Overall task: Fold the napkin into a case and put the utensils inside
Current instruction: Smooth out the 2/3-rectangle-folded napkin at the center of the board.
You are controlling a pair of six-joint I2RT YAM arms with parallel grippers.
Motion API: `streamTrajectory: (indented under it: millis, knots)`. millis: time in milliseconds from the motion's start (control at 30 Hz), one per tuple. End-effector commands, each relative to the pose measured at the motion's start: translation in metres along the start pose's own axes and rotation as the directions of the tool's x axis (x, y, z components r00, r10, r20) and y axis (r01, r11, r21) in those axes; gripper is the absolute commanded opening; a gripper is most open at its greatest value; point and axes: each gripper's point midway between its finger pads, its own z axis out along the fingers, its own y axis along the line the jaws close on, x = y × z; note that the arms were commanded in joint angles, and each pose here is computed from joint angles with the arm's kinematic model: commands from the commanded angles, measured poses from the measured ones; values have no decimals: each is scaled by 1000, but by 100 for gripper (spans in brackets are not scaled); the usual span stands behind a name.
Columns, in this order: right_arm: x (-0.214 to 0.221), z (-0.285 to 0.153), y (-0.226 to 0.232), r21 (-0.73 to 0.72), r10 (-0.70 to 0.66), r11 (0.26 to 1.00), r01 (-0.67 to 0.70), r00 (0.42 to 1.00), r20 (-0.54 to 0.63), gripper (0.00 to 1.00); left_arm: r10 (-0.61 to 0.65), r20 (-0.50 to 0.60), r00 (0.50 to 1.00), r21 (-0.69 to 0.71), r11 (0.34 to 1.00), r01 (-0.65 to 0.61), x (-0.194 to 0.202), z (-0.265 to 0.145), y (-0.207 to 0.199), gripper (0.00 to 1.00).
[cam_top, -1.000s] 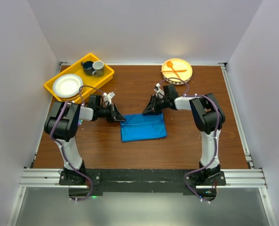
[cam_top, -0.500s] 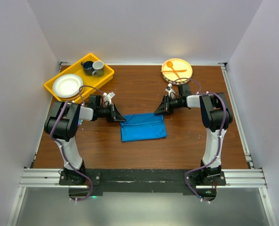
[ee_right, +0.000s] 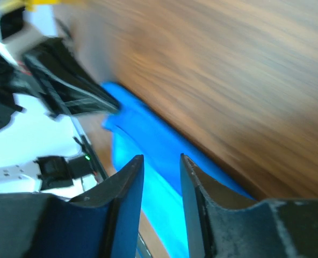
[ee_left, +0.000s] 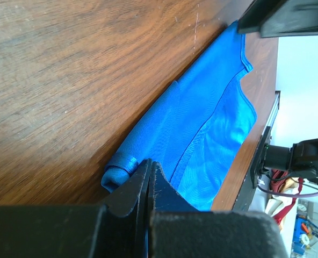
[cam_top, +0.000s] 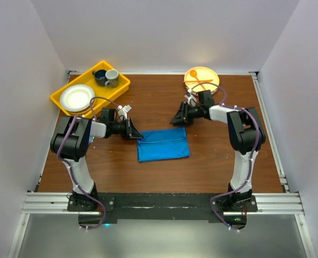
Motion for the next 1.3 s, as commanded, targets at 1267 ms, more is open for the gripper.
streamTrajectory:
  millis: [1267]
  knots:
    - [37, 139, 6, 151, 1, 989, -1, 1000, 0, 19, 269, 53, 962, 219, 937, -274, -5, -19, -97, 17]
